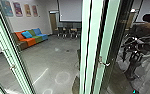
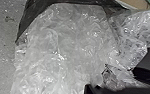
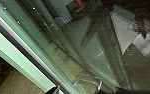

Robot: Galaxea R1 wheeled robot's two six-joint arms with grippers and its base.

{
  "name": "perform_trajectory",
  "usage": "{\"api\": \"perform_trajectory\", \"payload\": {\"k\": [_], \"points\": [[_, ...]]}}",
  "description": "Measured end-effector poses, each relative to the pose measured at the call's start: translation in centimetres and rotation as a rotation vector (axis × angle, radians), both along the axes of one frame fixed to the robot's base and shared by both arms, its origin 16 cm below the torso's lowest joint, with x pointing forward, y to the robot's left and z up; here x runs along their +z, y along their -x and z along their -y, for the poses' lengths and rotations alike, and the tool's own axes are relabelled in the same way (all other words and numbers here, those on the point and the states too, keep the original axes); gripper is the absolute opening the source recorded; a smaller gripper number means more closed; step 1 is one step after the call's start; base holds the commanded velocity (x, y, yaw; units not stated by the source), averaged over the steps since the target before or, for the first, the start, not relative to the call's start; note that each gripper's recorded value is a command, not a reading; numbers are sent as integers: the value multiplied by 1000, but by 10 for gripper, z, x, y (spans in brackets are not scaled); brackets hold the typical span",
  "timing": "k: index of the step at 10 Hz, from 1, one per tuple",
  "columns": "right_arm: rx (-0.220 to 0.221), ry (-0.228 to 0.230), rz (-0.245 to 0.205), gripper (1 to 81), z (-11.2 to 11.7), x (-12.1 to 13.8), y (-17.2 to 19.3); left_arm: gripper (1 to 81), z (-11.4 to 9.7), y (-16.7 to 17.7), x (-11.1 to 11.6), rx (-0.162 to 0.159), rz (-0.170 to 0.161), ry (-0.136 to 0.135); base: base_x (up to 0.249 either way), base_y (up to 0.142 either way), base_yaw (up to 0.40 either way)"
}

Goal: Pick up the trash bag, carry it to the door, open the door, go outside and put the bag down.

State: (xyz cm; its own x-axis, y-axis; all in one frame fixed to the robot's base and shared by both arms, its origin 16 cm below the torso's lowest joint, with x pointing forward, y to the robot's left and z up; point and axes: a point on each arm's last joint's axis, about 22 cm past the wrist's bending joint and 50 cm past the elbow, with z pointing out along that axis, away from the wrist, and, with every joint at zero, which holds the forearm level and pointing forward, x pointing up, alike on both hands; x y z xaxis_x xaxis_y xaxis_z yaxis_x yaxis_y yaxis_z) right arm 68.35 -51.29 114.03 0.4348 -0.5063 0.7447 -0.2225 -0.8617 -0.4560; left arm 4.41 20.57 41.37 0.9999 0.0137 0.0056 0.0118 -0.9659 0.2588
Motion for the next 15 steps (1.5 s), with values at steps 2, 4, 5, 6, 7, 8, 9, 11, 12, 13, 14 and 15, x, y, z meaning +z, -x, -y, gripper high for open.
{"api": "perform_trajectory", "payload": {"k": [2, 4, 5, 6, 7, 8, 9, 11, 12, 13, 14, 15], "points": [[-64, 5, 0, 811, 43, 2, 28, 10, 4, -7, -1, -38, -2, 3, 0, 0, 0], [-119, 18, 4, 811, 82, 7, 54, 10, 9, -14, -1, -71, -1, 7, 0, 0, 0], [-152, 20, 4, 811, 102, 9, 68, 10, 10, -16, -1, -80, 0, 8, 0, 0, 0], [-166, 33, 2, 811, 113, 9, 74, 10, 10, -18, -1, -79, 3, 8, 0, 0, 0], [-168, 56, 4, 811, 117, 10, 75, 10, 10, -17, -1, -80, 1, 8, 0, 0, 0], [-169, 77, 8, 811, 122, 13, 75, 10, 10, -16, -1, -80, -1, 8, 0, 0, 0], [-165, 108, 10, 811, 128, 16, 76, 10, 10, -16, -1, -80, 0, 8, 0, 0, 0], [-162, 155, 9, 811, 138, 20, 76, 10, 10, -16, -1, -80, -1, 8, 0, 0, 0], [-167, 168, 2, 811, 142, 21, 74, 10, 11, -16, -1, -81, 0, 8, 0, 0, 0], [-170, 185, 3, 811, 147, 26, 75, 10, 11, -16, -2, -89, -3, 9, 0, 0, 0], [-180, 201, 18, 811, 158, 40, 83, 10, 14, -19, -2, -105, -6, 10, 0, 0, 0], [-203, 206, 28, 811, 174, 50, 98, 10, 18, -24, -2, -124, -4, 14, 0, 0, 0]]}}
